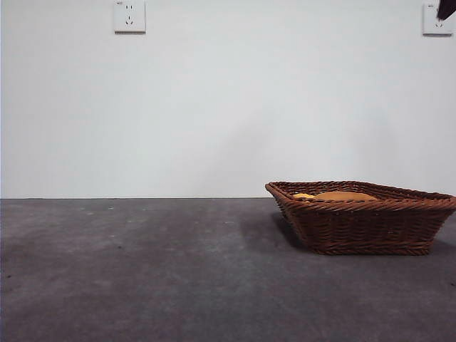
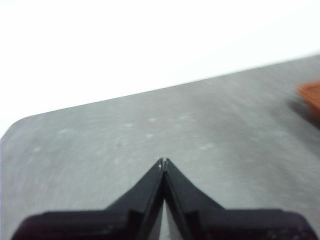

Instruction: Help me put the vegetables on the table into the basket

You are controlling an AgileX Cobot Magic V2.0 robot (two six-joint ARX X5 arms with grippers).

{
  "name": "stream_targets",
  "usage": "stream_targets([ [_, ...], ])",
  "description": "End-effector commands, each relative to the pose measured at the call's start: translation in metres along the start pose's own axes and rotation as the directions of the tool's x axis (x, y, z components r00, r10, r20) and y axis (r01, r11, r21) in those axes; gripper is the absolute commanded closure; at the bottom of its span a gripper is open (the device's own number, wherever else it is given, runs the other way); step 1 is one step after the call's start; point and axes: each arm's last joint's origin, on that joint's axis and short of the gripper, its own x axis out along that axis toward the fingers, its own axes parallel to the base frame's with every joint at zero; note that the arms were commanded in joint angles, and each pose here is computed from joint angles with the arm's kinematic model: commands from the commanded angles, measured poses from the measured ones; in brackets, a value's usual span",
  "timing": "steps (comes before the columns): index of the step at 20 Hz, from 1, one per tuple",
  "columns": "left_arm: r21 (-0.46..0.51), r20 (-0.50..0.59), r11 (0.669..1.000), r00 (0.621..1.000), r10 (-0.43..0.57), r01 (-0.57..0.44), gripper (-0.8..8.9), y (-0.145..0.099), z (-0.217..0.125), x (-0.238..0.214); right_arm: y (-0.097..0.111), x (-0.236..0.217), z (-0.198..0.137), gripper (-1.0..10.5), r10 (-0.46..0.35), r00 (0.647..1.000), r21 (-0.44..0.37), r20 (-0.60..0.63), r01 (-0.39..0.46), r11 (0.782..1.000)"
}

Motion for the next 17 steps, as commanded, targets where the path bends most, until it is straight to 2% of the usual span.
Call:
stream_targets([
  [1, -0.038, -0.005, 0.998, 0.998, 0.056, -0.056, 8.17, 0.002, -0.040, 0.004, -0.003, 0.010, 0.007, 9.5, -0.008, 0.999, -0.011, 0.036, 0.008, 1.000],
  [6, -0.046, -0.037, 0.988, 0.989, 0.145, -0.146, 8.17, 0.006, -0.083, 0.007, -0.005, 0.013, 0.021, 9.5, -0.017, 0.986, -0.040, 0.165, 0.024, 0.999],
  [12, -0.055, -0.042, 0.983, 0.984, 0.175, -0.177, 8.17, 0.007, -0.095, 0.010, -0.006, 0.012, 0.027, 9.5, -0.020, 0.974, -0.053, 0.226, 0.033, 0.998],
  [15, -0.118, -0.031, 0.972, 0.979, 0.201, -0.203, 8.17, 0.010, -0.094, 0.010, -0.006, 0.012, 0.027, 9.5, -0.020, 0.974, -0.053, 0.225, 0.033, 0.998],
  [17, -0.167, -0.045, 0.975, 0.989, 0.140, -0.145, 8.17, 0.009, -0.096, 0.010, -0.006, 0.012, 0.027, 9.5, -0.020, 0.974, -0.053, 0.225, 0.033, 0.998],
])
